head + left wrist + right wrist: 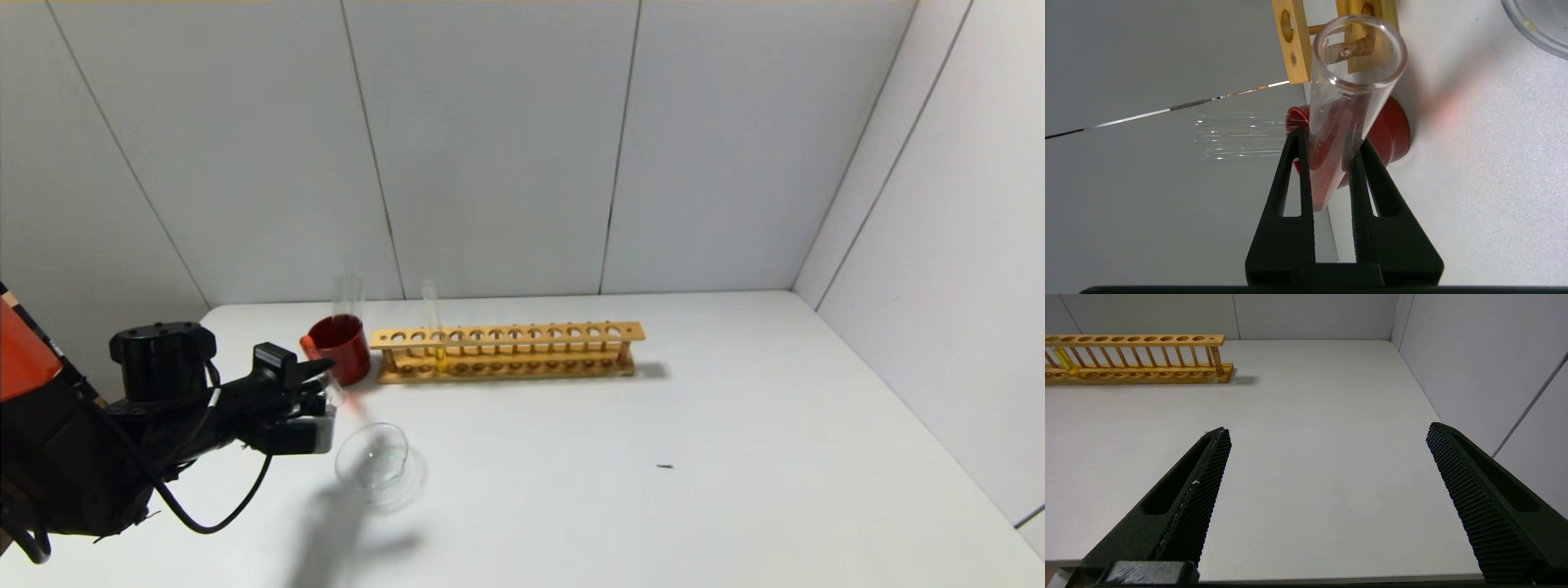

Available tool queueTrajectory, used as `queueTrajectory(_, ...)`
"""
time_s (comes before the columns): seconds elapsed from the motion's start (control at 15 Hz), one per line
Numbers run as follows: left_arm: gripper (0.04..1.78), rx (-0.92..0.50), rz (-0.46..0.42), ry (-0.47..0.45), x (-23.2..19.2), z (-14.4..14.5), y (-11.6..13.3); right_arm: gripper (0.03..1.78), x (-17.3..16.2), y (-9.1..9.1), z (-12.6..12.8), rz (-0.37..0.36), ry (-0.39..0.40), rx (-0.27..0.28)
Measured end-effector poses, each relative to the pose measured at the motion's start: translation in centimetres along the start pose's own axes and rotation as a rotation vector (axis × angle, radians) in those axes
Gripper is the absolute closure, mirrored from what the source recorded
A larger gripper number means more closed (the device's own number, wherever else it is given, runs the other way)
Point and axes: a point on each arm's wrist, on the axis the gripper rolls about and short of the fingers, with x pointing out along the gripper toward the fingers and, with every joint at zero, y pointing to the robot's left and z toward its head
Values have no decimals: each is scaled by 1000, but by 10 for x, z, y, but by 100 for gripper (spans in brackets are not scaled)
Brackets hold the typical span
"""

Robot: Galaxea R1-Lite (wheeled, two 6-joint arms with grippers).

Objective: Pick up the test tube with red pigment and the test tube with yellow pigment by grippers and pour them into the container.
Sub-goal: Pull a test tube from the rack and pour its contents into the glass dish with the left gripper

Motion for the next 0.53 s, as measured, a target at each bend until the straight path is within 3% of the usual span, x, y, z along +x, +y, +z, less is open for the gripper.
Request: queueTrajectory(0.53,152,63,-7,-6,6,-1,-3,6,0,0,0,0,0,0)
